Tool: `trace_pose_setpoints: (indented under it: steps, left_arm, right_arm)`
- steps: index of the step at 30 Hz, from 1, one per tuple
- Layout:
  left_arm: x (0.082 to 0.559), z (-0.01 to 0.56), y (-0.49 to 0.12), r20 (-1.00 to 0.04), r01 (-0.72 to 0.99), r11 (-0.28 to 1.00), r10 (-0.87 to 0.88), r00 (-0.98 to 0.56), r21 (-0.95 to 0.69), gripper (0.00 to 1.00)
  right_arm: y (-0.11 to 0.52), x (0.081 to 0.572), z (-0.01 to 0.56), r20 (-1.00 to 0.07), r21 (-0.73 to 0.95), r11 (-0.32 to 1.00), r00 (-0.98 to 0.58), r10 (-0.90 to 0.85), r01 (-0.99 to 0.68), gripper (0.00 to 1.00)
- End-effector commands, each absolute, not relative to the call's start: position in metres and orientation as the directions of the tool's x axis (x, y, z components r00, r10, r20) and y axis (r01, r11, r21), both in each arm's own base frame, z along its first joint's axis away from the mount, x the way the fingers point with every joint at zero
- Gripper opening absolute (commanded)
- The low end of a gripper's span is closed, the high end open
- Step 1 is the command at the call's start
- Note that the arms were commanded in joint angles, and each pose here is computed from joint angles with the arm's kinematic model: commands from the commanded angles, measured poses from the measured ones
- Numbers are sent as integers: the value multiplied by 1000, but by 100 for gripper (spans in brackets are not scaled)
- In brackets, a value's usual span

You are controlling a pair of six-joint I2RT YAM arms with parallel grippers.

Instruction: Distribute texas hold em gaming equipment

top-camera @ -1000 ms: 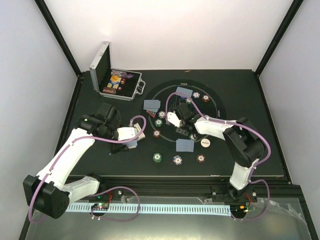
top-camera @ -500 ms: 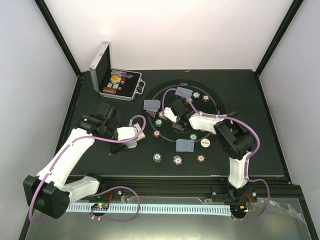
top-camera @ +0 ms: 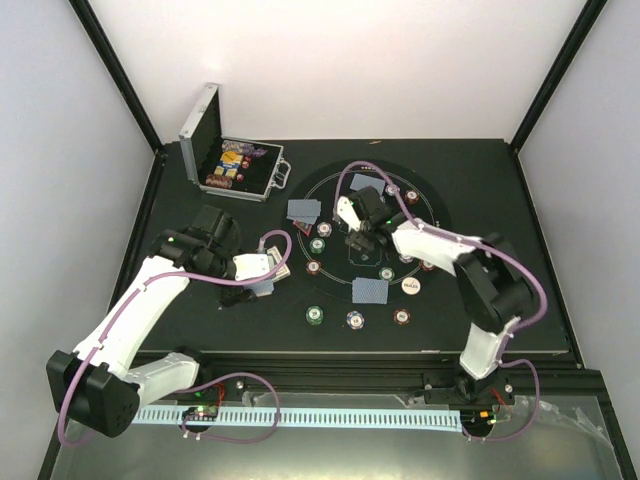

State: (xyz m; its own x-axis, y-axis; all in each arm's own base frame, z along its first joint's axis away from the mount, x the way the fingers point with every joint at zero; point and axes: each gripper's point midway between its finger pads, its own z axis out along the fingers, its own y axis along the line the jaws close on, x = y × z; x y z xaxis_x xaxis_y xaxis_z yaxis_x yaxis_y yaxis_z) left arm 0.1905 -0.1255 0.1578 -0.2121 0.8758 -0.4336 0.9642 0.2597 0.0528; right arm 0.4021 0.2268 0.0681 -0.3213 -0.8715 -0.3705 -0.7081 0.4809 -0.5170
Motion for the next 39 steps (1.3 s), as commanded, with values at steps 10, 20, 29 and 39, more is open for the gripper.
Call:
trace_pose_setpoints:
  steps: [10,20,29,39]
  left_arm:
    - [189,173,-128,-467,965,252,863,-193,68,2]
    - [191,178,-131,-481,965,255,855,-194,66,2]
    - [193,180,-134,-491,965,257,848,-199,54,1]
    - [193,180,-135,-493,965,257,847,-202,47,1]
  right_arm:
    - [256,386,286,-837,376,738,-547,11,-560,100]
    - [325,282,248,-551,753,466,-832,60,-465,100]
    - [380,221,203,-277,906,332,-961,-4,-262,90]
    - [431,189,201,-202,945,236,-973,-116,-224,79]
